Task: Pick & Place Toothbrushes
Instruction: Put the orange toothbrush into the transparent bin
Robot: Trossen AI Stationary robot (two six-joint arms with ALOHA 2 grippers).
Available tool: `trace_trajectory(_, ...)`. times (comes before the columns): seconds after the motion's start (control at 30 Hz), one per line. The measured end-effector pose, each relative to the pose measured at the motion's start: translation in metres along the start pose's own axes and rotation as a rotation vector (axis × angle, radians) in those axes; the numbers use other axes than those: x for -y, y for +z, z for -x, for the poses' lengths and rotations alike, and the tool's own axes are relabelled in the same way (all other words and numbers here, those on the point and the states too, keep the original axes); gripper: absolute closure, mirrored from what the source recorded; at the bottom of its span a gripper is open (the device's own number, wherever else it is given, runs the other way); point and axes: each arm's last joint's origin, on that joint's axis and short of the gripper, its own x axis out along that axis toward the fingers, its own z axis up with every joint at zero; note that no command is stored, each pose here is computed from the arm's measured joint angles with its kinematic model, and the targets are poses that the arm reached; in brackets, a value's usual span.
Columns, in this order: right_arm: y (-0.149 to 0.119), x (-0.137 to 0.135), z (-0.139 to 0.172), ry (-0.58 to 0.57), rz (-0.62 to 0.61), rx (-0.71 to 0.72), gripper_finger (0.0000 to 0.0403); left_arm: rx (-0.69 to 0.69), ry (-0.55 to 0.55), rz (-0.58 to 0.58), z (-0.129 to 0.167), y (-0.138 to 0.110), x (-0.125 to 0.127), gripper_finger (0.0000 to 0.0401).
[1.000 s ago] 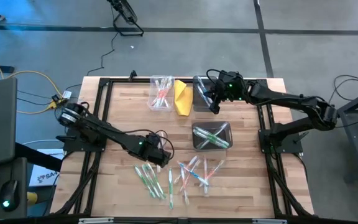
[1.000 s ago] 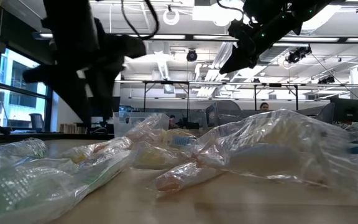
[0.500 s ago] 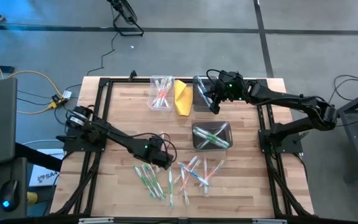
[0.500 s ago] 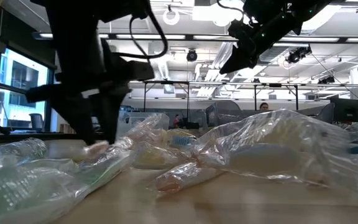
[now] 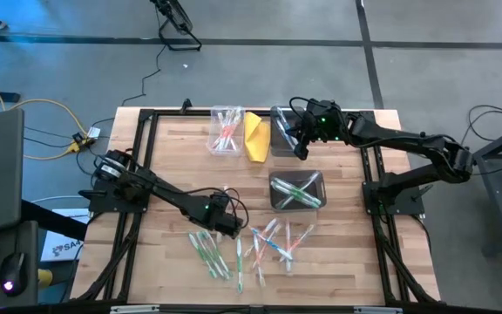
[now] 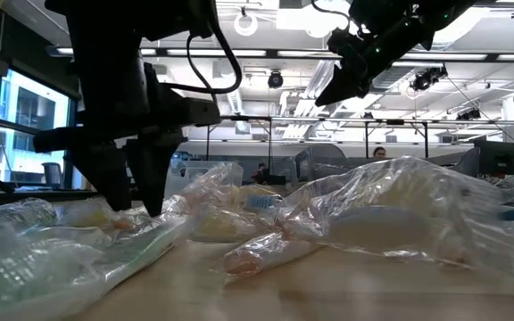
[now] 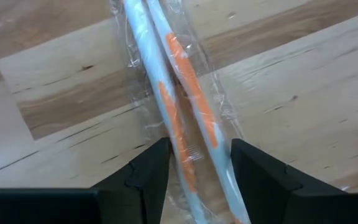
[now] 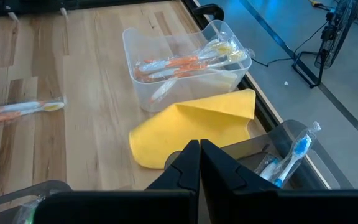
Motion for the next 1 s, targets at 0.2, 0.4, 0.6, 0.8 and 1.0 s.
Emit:
trace_trajectory(0.2, 0.0, 0.0, 0.0, 0.0, 0.0, 0.001, 0.0398, -0.001, 0.002, 0.0, 0.0, 0.0, 0.0, 0.0235)
trace_trajectory(0.4, 0.0, 0.0, 0.0, 0.0, 0.0, 0.0, 0.0398, -0.001, -0.003, 0.003, 0.006, 0.004, -0.002, 0.0235)
trace_trajectory(0.6, 0.0, 0.0, 0.0, 0.0, 0.0, 0.0, 0.0398, 0.005, -0.027, 0.002, 0.016, 0.018, -0.003, 0.0235)
trace_trajectory(0.8, 0.0, 0.0, 0.0, 0.0, 0.0, -0.004, 0.0398, 0.004, -0.049, -0.008, 0.018, 0.027, -0.003, 0.0235)
trace_trajectory(1.0, -0.001, 0.0, 0.0, -0.002, -0.001, -0.006, 0.0398, -0.048, -0.056, -0.011, 0.019, 0.025, -0.003, 0.0235)
